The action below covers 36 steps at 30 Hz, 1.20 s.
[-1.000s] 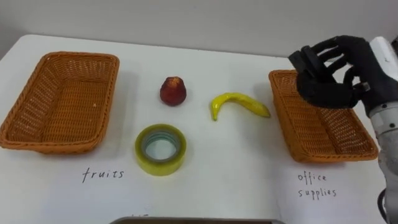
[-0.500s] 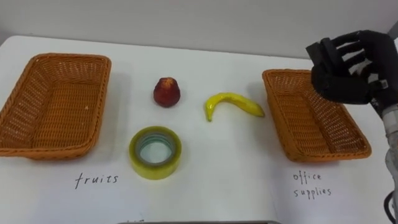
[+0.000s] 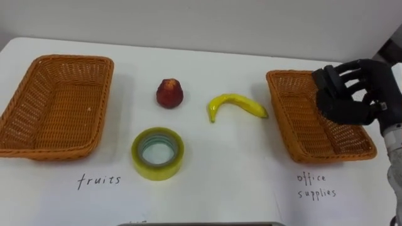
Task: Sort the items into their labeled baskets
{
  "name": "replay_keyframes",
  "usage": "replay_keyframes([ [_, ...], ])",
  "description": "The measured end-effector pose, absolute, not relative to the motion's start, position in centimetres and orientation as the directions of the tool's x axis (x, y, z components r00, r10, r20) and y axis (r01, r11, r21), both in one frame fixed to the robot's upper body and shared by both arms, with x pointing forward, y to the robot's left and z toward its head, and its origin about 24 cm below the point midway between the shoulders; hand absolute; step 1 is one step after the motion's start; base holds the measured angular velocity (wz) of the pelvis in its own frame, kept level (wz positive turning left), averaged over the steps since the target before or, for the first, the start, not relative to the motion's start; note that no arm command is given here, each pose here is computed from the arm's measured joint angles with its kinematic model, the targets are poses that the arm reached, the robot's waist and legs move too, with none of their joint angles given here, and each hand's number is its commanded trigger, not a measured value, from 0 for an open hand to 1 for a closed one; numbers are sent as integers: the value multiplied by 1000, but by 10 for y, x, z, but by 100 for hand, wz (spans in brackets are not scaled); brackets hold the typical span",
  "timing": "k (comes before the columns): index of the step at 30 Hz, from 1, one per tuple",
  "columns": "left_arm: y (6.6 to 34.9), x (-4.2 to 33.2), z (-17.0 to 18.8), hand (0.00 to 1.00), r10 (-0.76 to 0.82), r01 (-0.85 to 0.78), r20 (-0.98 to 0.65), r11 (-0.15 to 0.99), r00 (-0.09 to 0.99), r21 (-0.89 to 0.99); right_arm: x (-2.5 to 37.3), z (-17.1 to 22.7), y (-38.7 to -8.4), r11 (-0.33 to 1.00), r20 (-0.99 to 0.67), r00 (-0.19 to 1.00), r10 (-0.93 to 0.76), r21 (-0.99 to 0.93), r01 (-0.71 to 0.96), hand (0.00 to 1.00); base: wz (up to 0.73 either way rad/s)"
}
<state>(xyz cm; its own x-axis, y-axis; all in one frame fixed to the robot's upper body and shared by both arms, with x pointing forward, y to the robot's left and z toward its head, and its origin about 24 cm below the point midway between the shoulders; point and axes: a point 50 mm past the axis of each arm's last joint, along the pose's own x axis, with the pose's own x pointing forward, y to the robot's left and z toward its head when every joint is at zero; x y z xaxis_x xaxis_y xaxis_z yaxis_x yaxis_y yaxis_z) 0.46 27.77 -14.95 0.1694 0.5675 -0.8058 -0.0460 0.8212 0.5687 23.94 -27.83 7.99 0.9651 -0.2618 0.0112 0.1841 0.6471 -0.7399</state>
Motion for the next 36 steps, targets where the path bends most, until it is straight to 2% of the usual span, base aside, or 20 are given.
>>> replay_keyframes([
  [36,272,4,-151,0,566,-53,-807,823,169,566,238,76,-279,647,-3,964,-266,-742,176,0,0],
])
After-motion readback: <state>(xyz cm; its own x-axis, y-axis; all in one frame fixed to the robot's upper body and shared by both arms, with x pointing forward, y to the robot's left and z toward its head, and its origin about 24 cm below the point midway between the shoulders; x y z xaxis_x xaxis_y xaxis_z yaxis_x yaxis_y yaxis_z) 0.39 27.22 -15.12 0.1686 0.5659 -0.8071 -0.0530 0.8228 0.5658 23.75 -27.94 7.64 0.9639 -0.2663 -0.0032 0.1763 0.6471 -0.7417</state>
